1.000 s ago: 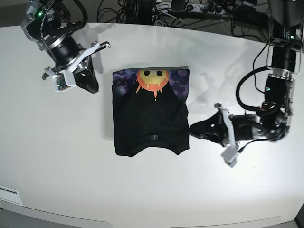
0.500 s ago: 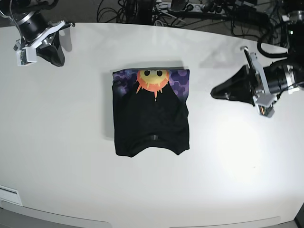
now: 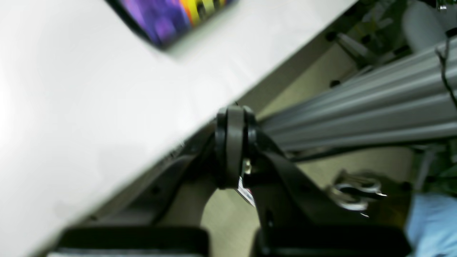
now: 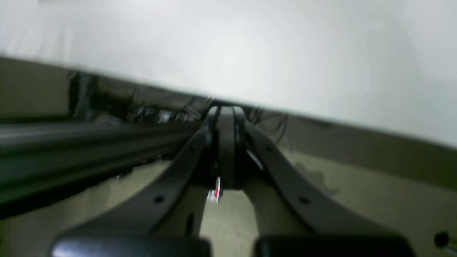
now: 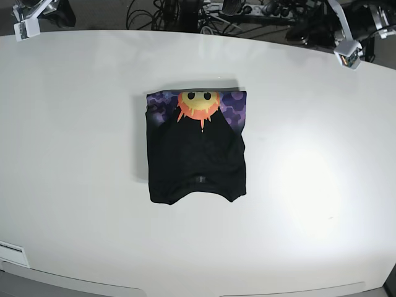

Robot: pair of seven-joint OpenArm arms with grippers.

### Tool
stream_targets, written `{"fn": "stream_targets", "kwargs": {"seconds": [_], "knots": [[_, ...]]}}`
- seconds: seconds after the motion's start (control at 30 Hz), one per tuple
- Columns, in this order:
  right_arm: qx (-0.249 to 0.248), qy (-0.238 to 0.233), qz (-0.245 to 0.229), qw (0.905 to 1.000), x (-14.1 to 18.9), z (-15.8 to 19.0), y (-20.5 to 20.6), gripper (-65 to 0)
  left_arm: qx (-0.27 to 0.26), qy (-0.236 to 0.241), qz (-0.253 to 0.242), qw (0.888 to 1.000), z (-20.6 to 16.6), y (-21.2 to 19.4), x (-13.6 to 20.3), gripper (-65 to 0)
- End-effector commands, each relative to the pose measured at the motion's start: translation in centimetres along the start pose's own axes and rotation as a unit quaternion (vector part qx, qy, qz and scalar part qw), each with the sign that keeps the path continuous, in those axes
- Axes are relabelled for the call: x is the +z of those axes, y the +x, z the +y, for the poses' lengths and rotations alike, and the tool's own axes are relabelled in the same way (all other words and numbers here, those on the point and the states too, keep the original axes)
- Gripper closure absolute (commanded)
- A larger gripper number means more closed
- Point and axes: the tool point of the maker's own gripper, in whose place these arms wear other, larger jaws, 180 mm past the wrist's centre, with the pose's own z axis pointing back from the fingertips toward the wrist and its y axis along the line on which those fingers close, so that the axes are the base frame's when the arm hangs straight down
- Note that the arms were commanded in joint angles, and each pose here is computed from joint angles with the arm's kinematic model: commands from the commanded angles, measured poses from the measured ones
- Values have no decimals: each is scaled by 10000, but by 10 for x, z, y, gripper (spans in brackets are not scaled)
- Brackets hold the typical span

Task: Fold the T-shirt properly

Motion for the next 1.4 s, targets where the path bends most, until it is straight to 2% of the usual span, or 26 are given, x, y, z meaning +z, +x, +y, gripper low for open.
{"fn": "stream_targets", "kwargs": {"seconds": [0.0,0.13,0.27,0.4,0.53,0.67,0.83,0.9,1.03,1.1,1.2,1.37], "knots": [[66,48,-30,10000,5,4,1,0,82,-76,-32,9999,-8,-2,1,0],[71,198,192,9996,7,12,-12,0,801,-189,243,9963,-24,-36,-8,0],[-616,491,670,9946,-13,7,-59,0,1481,-284,597,9868,-18,-80,-28,0],[-1062,745,1209,9842,-39,9,-110,0,2303,-239,1030,9674,-8,-144,-51,0],[-1044,710,1672,9778,-68,2,-150,0,2937,-80,1486,9442,4,-210,-73,0],[-921,525,2003,9740,-98,-11,-176,0,3253,319,1810,9276,27,-266,-90,0],[-644,374,2121,9744,-140,-24,-198,0,3255,1136,1870,9199,77,-312,-106,0],[-478,215,2186,9744,-157,-32,-207,0,3058,1496,1812,9226,101,-321,-112,0],[-233,-119,2266,9736,-192,-46,-222,0,2609,1847,1598,9340,138,-318,-129,0],[-108,-199,2328,9723,-208,-49,-227,0,2402,2055,1657,9341,152,-317,-139,0],[142,-202,2398,9705,-232,-47,-231,0,2290,2235,1819,9298,158,-316,-160,0],[775,-273,2595,9622,-267,-25,-229,0,2055,2305,1951,9309,140,-308,-207,0]]}}
